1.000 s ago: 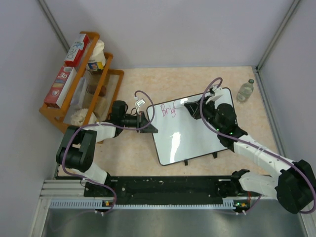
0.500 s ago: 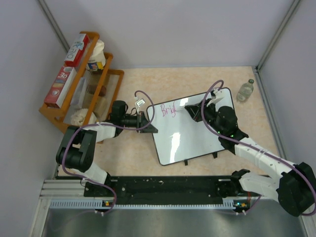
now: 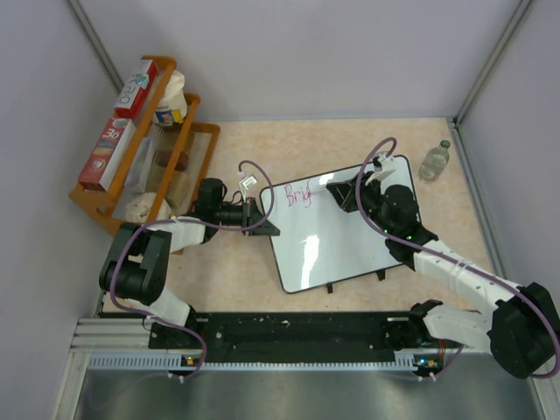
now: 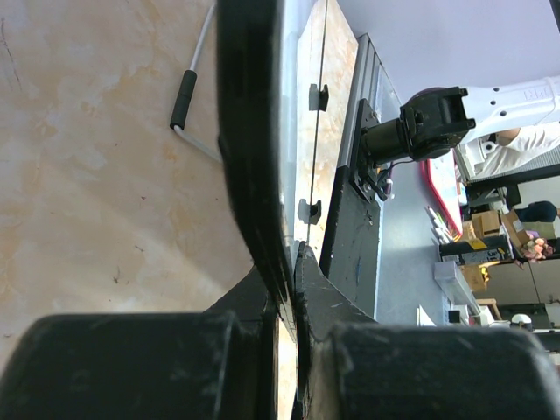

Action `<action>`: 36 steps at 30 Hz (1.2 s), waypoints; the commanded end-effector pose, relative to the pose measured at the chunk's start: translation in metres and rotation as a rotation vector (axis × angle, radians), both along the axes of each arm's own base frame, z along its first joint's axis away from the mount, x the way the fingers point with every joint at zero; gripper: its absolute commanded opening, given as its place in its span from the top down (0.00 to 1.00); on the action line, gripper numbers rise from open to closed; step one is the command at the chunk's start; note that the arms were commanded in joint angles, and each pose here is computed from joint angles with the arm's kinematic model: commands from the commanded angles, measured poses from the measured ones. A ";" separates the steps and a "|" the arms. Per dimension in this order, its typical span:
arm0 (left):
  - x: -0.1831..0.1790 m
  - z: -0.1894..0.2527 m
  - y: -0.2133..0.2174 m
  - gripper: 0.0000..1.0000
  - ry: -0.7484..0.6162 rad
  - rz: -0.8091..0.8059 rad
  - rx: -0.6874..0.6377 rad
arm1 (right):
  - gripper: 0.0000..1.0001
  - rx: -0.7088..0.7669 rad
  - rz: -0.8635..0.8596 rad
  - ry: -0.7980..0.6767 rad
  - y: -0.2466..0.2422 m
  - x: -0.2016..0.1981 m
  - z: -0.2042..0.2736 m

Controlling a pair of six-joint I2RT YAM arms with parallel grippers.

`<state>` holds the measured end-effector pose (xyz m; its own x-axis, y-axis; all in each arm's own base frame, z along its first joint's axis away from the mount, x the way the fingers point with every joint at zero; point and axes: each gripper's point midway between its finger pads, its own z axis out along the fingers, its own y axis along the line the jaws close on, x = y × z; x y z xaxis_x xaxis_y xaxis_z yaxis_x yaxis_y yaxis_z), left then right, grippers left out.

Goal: Write a sentence on the whiteboard
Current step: Write with the whiteboard marker on the whiteboard.

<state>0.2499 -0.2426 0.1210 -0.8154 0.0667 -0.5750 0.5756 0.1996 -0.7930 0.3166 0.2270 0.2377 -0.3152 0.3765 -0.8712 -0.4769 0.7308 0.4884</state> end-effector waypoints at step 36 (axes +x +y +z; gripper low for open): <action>0.001 -0.026 0.000 1.00 -0.169 -0.007 0.074 | 1.00 -0.052 -0.077 0.021 -0.020 0.000 -0.014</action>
<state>0.2499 -0.2426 0.1209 -0.8158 0.0666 -0.5745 0.5750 0.2001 -0.7933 0.3180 0.2148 0.2381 -0.2937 0.3914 -0.8721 -0.4273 0.7623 0.4860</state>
